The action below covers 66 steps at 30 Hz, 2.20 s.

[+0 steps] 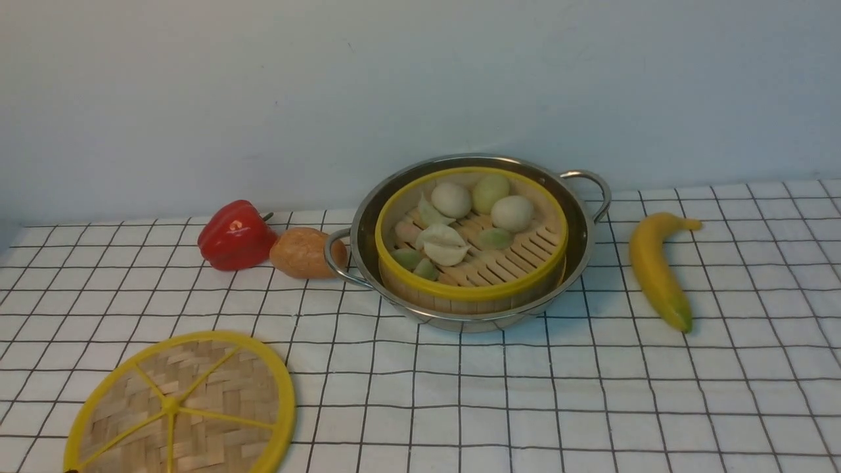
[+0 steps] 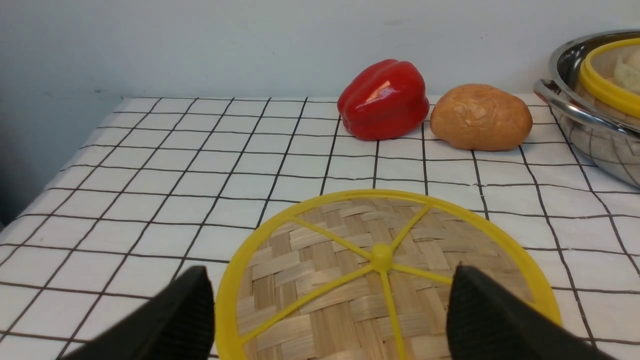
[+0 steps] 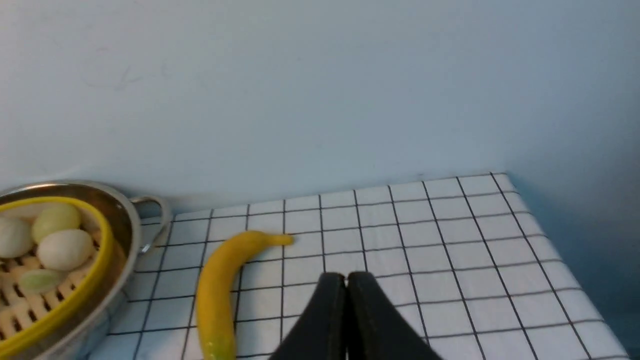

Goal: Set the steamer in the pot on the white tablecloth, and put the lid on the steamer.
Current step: 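Grasp the bamboo steamer lid lying on the table by its centre knob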

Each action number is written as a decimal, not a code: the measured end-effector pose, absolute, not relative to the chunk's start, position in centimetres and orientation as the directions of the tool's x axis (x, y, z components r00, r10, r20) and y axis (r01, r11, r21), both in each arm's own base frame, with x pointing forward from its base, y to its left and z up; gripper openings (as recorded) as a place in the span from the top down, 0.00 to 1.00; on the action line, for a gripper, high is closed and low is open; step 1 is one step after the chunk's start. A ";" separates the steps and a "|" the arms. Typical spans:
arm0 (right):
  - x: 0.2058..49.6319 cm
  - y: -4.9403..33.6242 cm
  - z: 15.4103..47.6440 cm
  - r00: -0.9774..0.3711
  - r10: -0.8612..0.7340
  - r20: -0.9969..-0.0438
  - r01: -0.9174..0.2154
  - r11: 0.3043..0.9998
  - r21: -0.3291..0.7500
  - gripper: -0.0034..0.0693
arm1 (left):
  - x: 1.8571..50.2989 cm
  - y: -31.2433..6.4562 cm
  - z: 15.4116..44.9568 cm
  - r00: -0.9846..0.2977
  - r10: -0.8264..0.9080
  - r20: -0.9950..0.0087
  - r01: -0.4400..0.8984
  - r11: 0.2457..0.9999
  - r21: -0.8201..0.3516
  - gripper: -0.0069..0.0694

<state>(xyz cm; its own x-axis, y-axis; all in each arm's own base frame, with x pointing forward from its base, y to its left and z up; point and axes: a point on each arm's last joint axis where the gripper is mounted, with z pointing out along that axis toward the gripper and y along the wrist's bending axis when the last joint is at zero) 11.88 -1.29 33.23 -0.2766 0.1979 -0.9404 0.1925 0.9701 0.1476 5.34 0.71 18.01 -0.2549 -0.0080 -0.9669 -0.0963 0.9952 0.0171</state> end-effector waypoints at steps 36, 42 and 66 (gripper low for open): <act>5.5 -0.7 18.6 -0.194 -0.001 -0.981 0.086 0.996 -0.018 0.79 | 5.3 0.7 18.0 -0.255 -0.008 -0.967 -0.096 0.995 0.017 0.15; 5.5 -0.2 18.5 -0.208 -0.071 -0.976 0.018 0.997 -0.076 0.77 | 5.3 0.7 18.0 -0.255 -0.008 -0.967 -0.096 0.995 0.017 0.15; 5.5 0.0 18.5 -0.206 -0.050 -0.977 0.007 0.999 -0.052 0.70 | 5.3 0.7 18.0 -0.255 -0.008 -0.967 -0.096 0.995 0.017 0.15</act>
<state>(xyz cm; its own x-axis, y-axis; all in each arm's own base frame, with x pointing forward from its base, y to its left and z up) 5.53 -0.02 18.47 -0.2061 -0.0496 -0.9773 0.0068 0.9986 -0.0521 5.34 0.71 18.01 -0.2549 -0.0080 -0.9669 -0.0963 0.9952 0.0171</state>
